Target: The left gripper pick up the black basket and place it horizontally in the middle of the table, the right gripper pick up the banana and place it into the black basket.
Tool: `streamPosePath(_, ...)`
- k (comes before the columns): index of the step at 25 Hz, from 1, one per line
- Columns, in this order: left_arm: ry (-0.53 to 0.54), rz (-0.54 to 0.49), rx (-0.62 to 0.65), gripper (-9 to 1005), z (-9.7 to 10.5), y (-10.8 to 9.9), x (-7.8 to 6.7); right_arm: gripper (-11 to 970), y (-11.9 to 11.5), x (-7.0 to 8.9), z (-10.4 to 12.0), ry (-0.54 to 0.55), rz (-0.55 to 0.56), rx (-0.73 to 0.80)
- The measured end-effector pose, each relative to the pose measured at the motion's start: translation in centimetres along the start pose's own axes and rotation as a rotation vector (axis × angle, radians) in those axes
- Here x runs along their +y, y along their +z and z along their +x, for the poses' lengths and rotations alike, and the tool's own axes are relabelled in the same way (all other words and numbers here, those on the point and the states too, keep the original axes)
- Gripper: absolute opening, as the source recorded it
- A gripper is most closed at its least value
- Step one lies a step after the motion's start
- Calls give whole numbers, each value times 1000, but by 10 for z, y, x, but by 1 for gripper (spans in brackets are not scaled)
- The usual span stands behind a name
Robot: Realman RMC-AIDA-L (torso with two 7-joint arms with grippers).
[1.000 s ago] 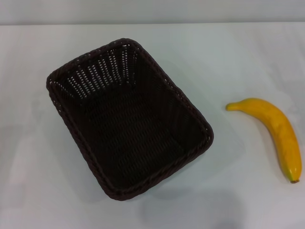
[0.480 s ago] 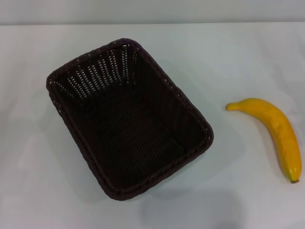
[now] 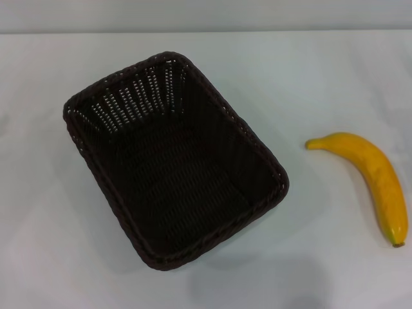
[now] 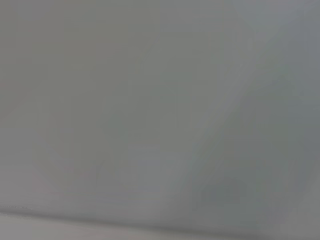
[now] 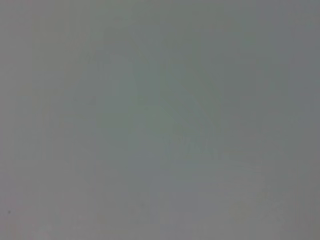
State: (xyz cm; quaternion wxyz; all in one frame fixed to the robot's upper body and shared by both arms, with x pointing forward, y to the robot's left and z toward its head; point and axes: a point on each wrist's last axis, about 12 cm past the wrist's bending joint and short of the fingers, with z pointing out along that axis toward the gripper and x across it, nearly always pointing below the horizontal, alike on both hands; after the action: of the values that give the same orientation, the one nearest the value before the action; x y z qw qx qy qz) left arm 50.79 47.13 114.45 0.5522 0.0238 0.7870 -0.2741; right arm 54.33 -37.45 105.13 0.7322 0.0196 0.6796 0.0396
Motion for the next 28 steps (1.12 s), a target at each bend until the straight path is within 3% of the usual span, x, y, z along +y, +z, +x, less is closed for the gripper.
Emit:
streamPosePath(4, 45, 24, 210, 849, -35, 27, -8, 842, 0, 0, 0, 0, 2, 5)
streamPosePath(5, 45, 24, 210, 849, -35, 27, -8, 842, 0, 0, 0, 0, 3, 5)
streamPosePath(6, 59, 31, 257, 849, -45, 36, -12, 842, 0, 0, 0, 0, 3, 5)
streamPosePath(7, 110, 60, 351, 849, -66, 55, -25, 842, 0, 0, 0, 0, 3, 6)
streamPosePath(11, 187, 95, 449, 849, -91, 83, -45, 842, 0, -1, 1, -1, 5, 8)
streamPosePath(19, 327, 140, 634, 848, -99, 122, -76, 842, 6, 3, -2, -1, -9, -6)
streamPosePath(24, 421, 211, 694, 848, -92, 144, -95, 842, 3, 1, -2, 1, -4, -4)
streamPosePath(28, 468, 258, 706, 848, -83, 155, -102, 842, 0, -1, 0, 4, 2, 2)
